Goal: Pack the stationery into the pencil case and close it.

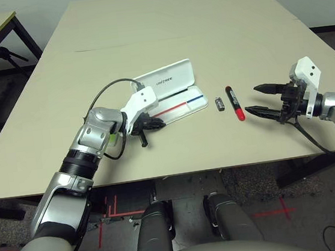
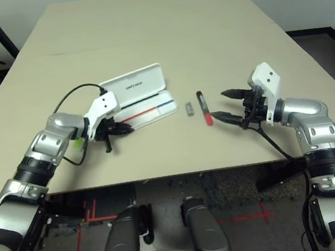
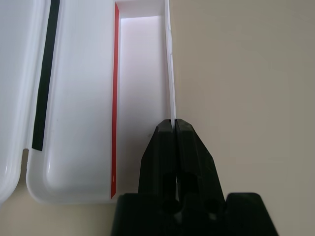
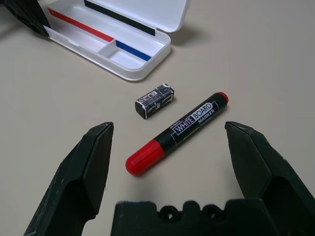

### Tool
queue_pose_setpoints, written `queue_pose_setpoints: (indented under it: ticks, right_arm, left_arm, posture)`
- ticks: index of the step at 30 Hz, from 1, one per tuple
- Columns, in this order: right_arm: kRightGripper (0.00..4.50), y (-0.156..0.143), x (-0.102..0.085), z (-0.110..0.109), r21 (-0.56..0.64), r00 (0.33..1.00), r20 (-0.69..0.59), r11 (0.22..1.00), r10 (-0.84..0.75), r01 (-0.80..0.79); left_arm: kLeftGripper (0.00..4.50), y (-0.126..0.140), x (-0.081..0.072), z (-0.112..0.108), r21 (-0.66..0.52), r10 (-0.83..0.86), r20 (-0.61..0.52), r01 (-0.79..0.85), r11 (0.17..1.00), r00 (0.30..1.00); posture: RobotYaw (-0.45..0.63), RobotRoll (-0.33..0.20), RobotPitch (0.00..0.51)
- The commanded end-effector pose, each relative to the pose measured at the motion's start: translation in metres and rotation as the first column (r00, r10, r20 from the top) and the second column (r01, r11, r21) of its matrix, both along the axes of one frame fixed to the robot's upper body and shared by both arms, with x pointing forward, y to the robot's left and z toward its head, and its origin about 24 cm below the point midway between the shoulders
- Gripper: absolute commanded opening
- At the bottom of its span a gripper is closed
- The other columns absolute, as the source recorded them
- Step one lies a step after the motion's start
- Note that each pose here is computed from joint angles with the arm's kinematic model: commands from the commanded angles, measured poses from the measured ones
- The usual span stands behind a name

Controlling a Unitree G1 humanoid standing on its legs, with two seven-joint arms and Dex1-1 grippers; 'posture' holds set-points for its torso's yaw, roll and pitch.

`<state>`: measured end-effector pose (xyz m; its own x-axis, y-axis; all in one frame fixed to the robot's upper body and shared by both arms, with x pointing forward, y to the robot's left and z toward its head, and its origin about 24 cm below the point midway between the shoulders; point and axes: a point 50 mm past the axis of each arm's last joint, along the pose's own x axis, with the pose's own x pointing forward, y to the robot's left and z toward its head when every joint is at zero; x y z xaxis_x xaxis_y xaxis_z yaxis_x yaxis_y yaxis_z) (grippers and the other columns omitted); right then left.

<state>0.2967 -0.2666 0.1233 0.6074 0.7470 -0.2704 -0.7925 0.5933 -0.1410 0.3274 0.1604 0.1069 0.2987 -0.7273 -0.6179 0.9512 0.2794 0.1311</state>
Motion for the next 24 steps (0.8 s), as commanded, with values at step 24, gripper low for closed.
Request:
queue_pose_setpoints:
  ticks: [24]
  right_arm:
    - [4.5,0.007,0.006,-0.007,-0.003,1.0,0.006,1.0,0.029,-0.029]
  left_arm:
    - [0.02,0.001,-0.017,0.003,0.02,-0.246,0.012,0.246,0.969,0.969]
  posture:
    - [-0.13,0.0,0.085]
